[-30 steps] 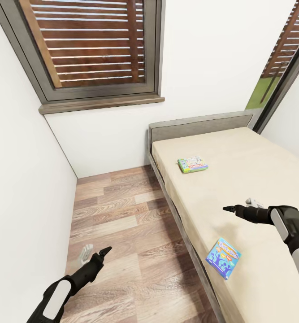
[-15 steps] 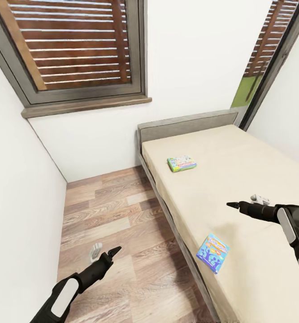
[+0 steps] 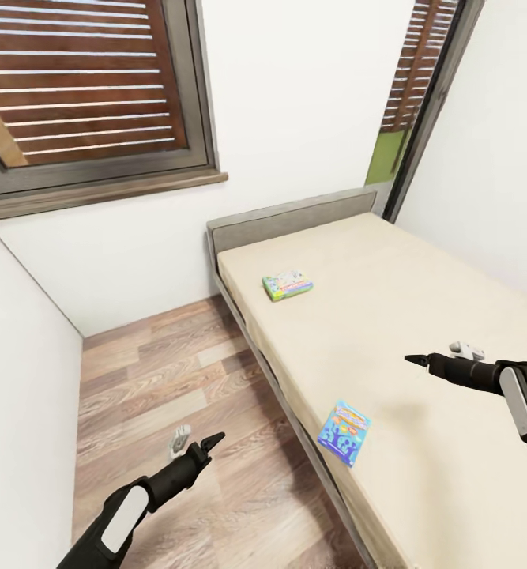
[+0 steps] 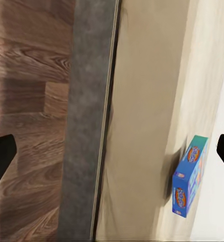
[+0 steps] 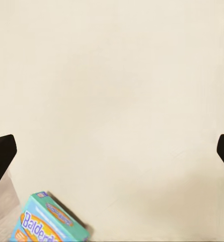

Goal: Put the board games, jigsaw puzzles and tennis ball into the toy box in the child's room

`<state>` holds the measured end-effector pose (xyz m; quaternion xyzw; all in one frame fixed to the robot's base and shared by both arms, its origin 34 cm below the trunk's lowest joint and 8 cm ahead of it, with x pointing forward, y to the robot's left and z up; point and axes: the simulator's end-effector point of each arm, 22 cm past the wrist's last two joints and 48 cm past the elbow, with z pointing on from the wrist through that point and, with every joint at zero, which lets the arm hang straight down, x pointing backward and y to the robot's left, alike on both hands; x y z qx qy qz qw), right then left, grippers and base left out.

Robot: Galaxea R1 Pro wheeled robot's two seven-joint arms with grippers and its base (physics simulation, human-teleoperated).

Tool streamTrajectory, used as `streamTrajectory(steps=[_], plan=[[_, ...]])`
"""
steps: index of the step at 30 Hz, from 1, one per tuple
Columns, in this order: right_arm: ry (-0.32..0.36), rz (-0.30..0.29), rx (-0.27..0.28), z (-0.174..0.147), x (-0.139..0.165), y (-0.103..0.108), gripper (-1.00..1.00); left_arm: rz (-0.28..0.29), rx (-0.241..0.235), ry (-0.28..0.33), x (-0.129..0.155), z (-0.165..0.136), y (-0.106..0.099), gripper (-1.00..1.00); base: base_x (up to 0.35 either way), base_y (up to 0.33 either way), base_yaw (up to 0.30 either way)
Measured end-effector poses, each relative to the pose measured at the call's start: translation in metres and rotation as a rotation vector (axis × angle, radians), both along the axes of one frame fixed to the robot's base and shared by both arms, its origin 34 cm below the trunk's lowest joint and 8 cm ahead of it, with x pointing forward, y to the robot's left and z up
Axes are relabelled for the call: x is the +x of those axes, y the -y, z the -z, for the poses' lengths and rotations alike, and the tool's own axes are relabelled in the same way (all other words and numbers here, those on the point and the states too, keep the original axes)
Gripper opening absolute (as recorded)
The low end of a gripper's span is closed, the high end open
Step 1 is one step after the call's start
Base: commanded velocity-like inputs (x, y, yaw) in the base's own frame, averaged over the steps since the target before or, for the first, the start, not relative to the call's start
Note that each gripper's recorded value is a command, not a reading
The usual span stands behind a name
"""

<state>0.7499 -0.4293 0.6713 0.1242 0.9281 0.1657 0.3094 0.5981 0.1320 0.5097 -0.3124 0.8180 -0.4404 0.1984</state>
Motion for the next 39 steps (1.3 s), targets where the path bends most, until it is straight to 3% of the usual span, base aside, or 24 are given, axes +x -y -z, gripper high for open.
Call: streamTrajectory(steps=[17,29,39], plan=[[0.004,-0.001,0.000,-0.002,-0.001,-0.002,1.00,0.020,-0.019,0.025,0.004,-0.007,0.009,1.00,0.000,0.000,-0.279],[0.004,-0.001,0.001,-0.002,0.000,-0.002,1.00,0.077,-0.026,0.048,0.007,-0.013,0.024,1.00,0.000,0.000,-0.280],[0.004,-0.001,-0.001,-0.002,-0.001,-0.001,1.00,0.090,-0.027,0.060,0.010,-0.017,0.027,1.00,0.000,0.000,-0.280]])
